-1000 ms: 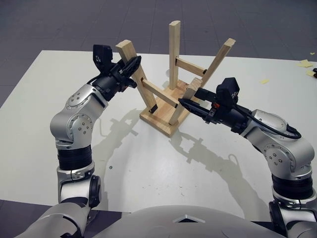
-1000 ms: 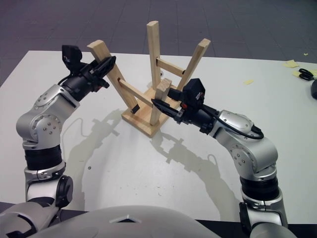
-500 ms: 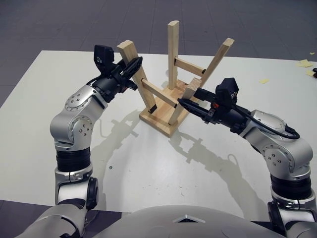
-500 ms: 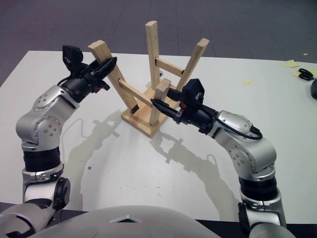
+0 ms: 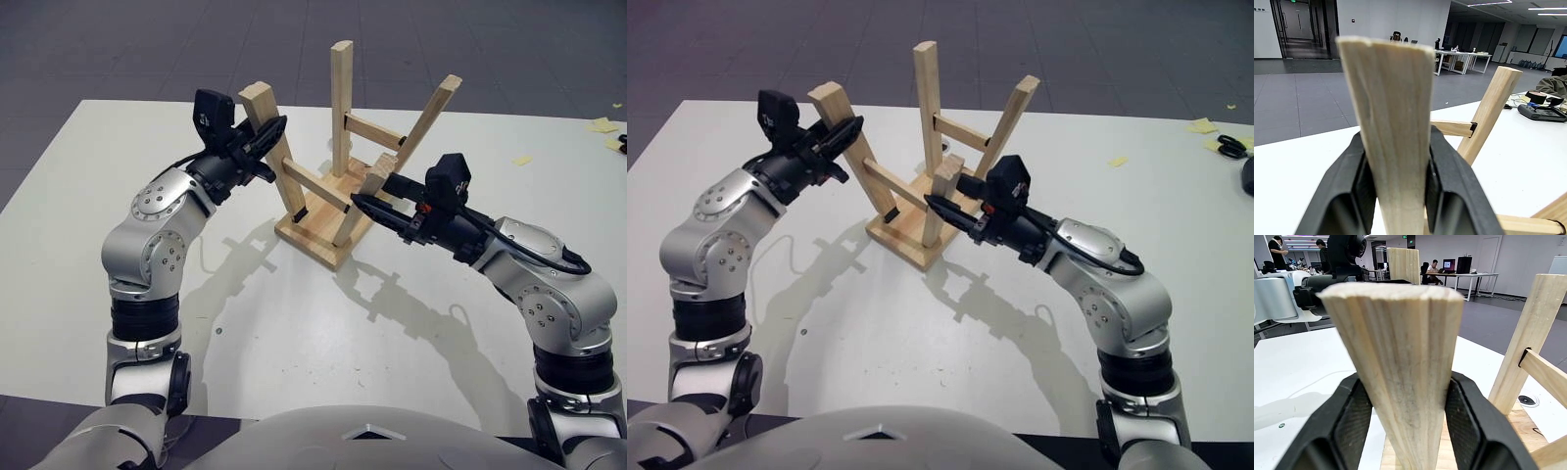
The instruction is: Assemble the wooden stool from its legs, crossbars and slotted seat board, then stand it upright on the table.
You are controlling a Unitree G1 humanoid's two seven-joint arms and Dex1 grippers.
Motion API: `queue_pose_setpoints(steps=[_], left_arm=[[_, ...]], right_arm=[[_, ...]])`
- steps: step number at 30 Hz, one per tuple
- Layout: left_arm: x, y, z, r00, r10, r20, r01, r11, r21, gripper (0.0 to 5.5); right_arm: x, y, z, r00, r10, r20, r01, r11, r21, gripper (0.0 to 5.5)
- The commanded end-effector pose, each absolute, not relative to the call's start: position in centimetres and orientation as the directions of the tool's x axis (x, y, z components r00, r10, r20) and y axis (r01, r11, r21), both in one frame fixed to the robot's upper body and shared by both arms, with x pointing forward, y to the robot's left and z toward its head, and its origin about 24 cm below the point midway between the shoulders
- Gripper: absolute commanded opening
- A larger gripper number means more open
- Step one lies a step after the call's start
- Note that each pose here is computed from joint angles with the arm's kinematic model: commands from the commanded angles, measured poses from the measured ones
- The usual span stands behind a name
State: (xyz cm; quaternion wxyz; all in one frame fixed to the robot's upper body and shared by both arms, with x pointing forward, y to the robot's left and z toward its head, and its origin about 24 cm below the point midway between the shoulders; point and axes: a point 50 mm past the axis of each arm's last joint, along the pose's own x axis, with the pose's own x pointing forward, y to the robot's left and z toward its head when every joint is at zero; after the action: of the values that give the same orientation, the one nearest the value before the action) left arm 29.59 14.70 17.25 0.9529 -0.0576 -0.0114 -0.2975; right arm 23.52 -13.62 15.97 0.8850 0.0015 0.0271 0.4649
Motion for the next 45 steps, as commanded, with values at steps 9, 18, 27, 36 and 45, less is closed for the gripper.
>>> queue_pose_setpoints(steps=[9,18,27,36,45], left_arm=[[26.3,11.7,13.8,0.766,-0.633,-0.106,0.626,0.774,-0.099,1.05],[26.1,12.2,12.1,0.787,-0.579,-0.213,0.601,0.798,0.052,1.08],[27.9,12.9,13.2,0.906,-0.402,-0.132,0.38,0.91,-0.165,1.11],[26.5,12.2,11.0,0.839,-0.469,-0.275,0.444,0.883,-0.153,1.09],[26.0,12.9,8.4,0.809,-0.459,-0.368,0.423,0.888,-0.179,1.09]], right_arm=[[23.5,-13.5,14.9,0.572,0.815,-0.097,-0.814,0.578,0.059,2.11],[23.5,-13.5,14.9,0.573,0.813,-0.098,-0.813,0.579,0.051,2.11],[23.5,-13.5,14.8,0.573,0.813,-0.104,-0.814,0.579,0.036,2.11],[23.7,-13.4,14.8,0.573,0.812,-0.109,-0.815,0.578,0.024,2.11],[24.5,-12.4,15.7,0.557,0.822,-0.121,-0.823,0.565,0.049,2.11]])
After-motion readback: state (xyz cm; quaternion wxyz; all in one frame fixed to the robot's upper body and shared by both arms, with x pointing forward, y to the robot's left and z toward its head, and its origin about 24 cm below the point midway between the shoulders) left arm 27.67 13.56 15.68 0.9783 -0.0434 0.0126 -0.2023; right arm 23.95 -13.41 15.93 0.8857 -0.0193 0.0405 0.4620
